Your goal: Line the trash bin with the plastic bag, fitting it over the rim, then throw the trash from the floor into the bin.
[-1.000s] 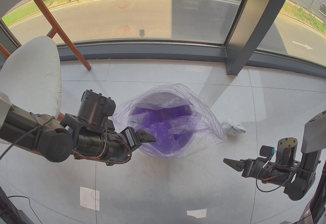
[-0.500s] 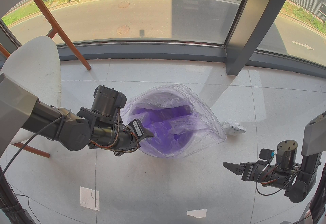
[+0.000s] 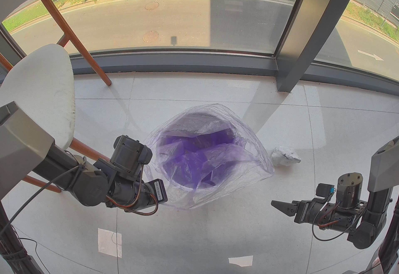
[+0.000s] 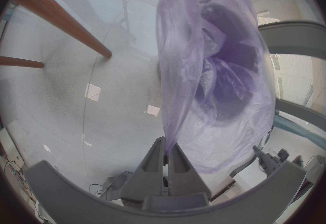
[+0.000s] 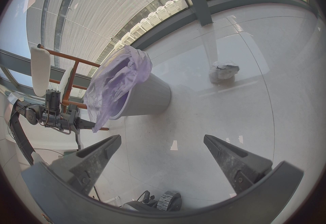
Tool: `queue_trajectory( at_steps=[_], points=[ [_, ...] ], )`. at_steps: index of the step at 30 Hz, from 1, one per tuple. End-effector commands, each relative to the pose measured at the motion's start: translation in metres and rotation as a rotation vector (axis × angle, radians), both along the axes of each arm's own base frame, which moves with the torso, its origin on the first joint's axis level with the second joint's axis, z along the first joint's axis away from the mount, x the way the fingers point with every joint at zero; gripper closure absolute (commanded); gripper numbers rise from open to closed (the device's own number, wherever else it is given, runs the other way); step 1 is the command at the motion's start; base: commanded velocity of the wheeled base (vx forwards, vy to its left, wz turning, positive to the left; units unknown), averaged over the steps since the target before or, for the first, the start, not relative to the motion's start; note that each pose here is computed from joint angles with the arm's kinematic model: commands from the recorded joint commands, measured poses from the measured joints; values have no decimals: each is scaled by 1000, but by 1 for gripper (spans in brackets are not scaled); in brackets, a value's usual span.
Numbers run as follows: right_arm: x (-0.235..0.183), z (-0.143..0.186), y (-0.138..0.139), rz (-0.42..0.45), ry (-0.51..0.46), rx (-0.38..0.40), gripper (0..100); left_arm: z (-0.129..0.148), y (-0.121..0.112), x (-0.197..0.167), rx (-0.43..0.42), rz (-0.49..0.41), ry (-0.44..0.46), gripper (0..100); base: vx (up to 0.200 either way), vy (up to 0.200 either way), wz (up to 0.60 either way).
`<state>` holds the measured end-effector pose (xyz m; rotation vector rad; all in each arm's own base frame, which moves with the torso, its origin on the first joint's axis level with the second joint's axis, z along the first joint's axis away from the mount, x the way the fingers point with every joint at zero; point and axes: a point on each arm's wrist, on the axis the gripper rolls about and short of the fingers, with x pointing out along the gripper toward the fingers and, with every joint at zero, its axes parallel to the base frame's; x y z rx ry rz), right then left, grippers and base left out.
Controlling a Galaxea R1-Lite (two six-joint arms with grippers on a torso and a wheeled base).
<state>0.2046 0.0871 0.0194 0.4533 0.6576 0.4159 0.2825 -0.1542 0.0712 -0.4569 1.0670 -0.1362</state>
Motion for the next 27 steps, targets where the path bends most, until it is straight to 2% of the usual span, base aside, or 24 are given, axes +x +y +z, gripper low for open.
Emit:
queue_trajectory(
  at_steps=[1, 5, 7, 11, 16, 27],
  points=[
    [2, 0, 4, 9, -12, 1, 0, -9, 4, -6, 34, 4, 26, 100, 0, 0, 0],
    [9, 2, 7, -7, -36, 18, 0, -11, 2, -4, 60, 33, -9, 100, 0, 0, 0],
    [18, 9, 12, -29, -52, 93, 0, -23, -2, -7, 89, 36, -15, 100, 0, 0, 0],
    [18, 15, 19, -28, -29, 184, 0, -29, -7, 0, 72, 49, -80, 100, 0, 0, 0],
    [29, 8, 30, 14, -27, 198, 0, -32, -7, 1, 72, 51, -89, 100, 0, 0, 0],
    [74, -9, 51, 3, -83, 233, 0, -31, -11, -4, 62, 53, -83, 100, 0, 0, 0]
  ],
)
